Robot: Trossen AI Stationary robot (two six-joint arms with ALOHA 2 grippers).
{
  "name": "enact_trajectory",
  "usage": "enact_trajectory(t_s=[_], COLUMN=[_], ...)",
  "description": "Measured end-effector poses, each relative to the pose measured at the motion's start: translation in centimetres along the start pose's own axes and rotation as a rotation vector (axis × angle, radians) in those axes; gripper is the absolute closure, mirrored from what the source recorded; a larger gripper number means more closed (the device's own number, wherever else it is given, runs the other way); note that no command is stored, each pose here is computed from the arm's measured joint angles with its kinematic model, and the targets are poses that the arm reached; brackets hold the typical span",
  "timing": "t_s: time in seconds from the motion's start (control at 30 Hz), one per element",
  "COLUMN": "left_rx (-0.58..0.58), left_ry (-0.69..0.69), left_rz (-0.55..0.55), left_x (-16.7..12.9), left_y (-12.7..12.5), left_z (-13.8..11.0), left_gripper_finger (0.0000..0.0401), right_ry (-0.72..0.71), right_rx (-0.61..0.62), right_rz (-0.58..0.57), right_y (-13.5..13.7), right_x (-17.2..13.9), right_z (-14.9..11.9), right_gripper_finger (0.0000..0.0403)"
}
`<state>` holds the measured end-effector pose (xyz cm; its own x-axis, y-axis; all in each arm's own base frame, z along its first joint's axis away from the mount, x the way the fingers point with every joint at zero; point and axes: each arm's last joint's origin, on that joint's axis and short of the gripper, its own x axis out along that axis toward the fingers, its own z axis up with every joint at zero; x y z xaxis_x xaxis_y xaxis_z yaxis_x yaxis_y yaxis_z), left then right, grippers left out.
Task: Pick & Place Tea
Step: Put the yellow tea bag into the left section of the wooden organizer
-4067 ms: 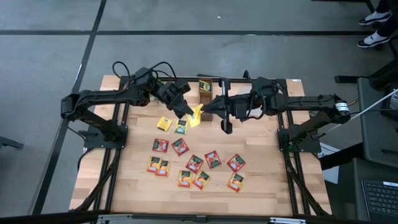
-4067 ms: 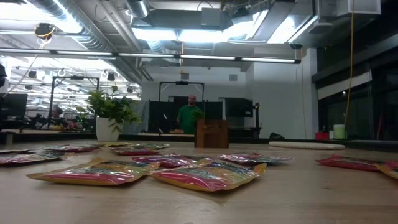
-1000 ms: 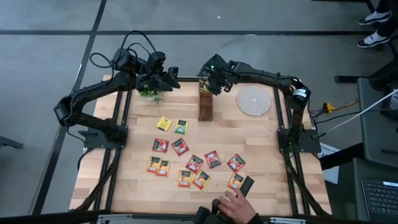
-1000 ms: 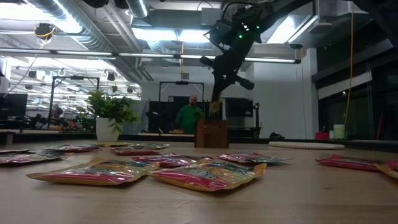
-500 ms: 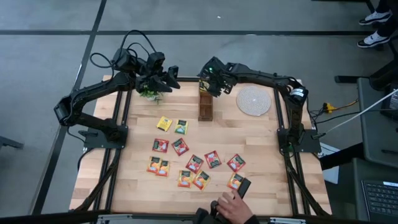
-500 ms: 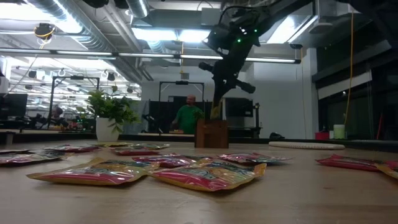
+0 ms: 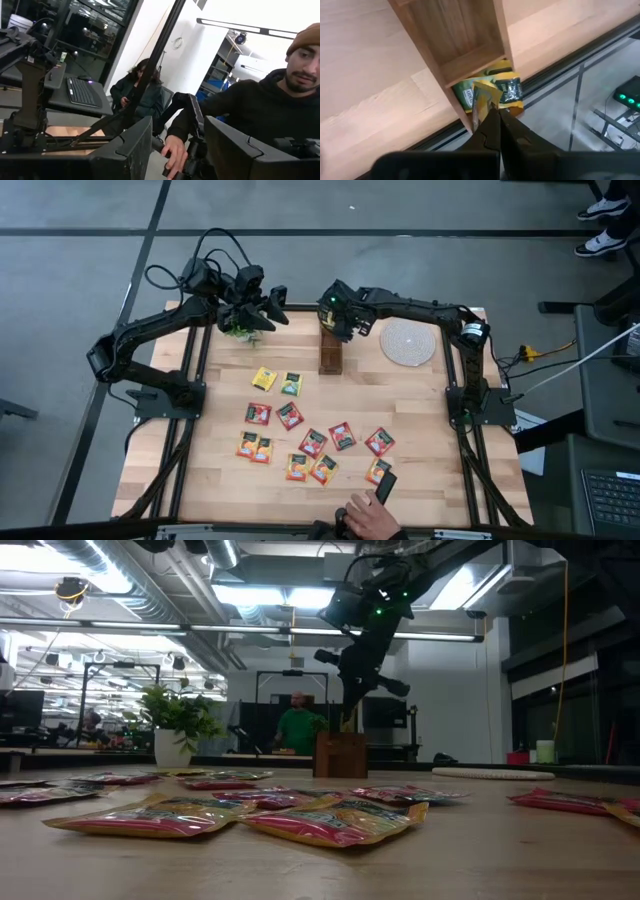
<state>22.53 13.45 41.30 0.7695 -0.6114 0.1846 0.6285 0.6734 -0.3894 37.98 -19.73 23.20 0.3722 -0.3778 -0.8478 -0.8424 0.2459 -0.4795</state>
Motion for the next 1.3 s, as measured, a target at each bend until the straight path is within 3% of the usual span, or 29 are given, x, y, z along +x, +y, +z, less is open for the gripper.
enact_trajectory(t_s=[0.4, 0.6, 0.83, 1.03, 1.3], left_rx=[0.0, -0.001, 0.002, 0.013, 0.015], left_ry=[0.002, 0.002, 0.002, 0.002, 0.002], left_rz=[-0.001, -0.001, -0.001, -0.001, -0.001], left_x=[0.0, 0.0, 0.0, 0.0, 0.0], left_y=[0.0, 0.0, 0.0, 0.0, 0.0], left_z=[0.0, 0.0, 0.0, 0.0, 0.0], left_gripper_finger=[0.0226, 0.0226, 0.0226, 0.0226, 0.0226], right_ry=[0.002, 0.004, -0.013, -0.067, -0.299], right_rx=[0.02, 0.175, 0.565, 1.077, 1.733], right_rz=[-0.038, -0.055, -0.138, -0.206, -0.042], right_y=[-0.3, -0.5, -2.5, -4.4, -5.1], right_x=[0.0, -0.1, -1.9, -4.6, -8.1], right_z=[-0.2, -0.5, -1.2, -2.7, -5.7], right_gripper_finger=[0.0403, 0.0403, 0.0403, 0.0403, 0.0403])
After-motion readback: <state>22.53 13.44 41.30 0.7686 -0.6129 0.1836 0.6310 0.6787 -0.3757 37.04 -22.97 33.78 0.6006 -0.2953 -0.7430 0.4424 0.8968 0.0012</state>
